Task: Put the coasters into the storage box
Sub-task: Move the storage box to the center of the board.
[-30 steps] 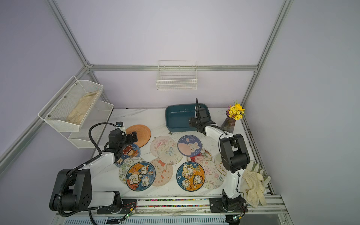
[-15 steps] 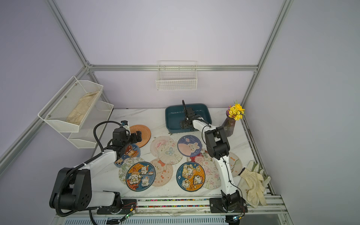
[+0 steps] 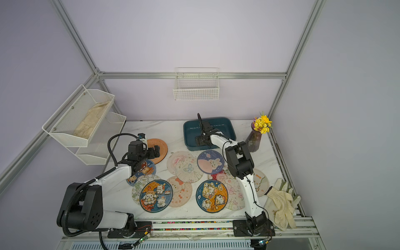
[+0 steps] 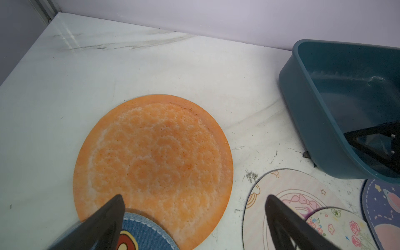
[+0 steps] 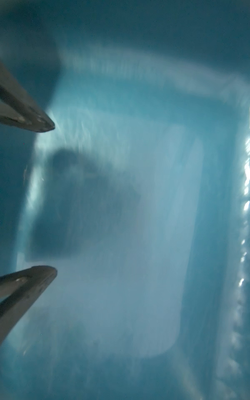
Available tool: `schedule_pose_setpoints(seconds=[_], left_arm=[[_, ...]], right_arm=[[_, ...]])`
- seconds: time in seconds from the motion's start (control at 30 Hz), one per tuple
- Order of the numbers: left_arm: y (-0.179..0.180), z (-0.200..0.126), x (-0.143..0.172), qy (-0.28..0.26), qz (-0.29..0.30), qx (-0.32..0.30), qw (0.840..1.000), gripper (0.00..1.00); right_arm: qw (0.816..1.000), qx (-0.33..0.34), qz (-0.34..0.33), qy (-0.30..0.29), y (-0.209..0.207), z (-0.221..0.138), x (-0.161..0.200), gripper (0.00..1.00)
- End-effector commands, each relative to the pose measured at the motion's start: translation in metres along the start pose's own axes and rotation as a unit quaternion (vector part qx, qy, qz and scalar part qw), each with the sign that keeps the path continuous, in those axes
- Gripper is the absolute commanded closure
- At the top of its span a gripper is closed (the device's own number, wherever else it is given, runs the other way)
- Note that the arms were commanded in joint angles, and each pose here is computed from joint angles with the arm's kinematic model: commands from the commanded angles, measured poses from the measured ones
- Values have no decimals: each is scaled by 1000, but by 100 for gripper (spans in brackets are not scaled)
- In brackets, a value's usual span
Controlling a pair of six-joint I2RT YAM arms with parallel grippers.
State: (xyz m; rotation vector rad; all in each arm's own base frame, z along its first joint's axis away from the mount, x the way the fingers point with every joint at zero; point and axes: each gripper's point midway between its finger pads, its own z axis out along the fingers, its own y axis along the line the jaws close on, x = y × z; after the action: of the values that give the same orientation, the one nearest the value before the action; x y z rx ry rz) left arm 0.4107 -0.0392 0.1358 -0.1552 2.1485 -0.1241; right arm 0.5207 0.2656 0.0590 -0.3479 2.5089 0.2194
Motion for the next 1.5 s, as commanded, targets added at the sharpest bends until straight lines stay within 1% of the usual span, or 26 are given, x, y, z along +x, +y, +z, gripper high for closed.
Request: schedule_pose_setpoints(seconds=[0.0, 0.1, 0.3, 0.43, 0.73, 1.1, 1.47], left_arm=[[-18, -9, -51, -53, -8, 23, 998, 0], [-18, -8, -48, -47, -8, 20, 999, 0], [-17, -9, -43, -42, -11, 18, 999, 0], [-17, -10, -42, -40, -14, 18, 999, 0], [-14, -14, -36, -35, -18, 14, 999, 0], [-9, -16, -30, -29, -18, 3, 999, 0], [-5, -17, -26, -23, -18, -8, 1000, 0]], right_arm=[[997, -42, 38, -56, 21, -37, -37, 3], [994, -77, 52, -59, 35, -43, -43, 3], [985, -157, 71, -32, 75, -38, -33, 3], [978, -192, 79, -26, 101, -36, -28, 3], [967, -237, 89, -10, 138, -19, -19, 2], [953, -287, 89, -26, 170, 2, -28, 3], [941, -328, 76, -18, 204, 11, -33, 3]])
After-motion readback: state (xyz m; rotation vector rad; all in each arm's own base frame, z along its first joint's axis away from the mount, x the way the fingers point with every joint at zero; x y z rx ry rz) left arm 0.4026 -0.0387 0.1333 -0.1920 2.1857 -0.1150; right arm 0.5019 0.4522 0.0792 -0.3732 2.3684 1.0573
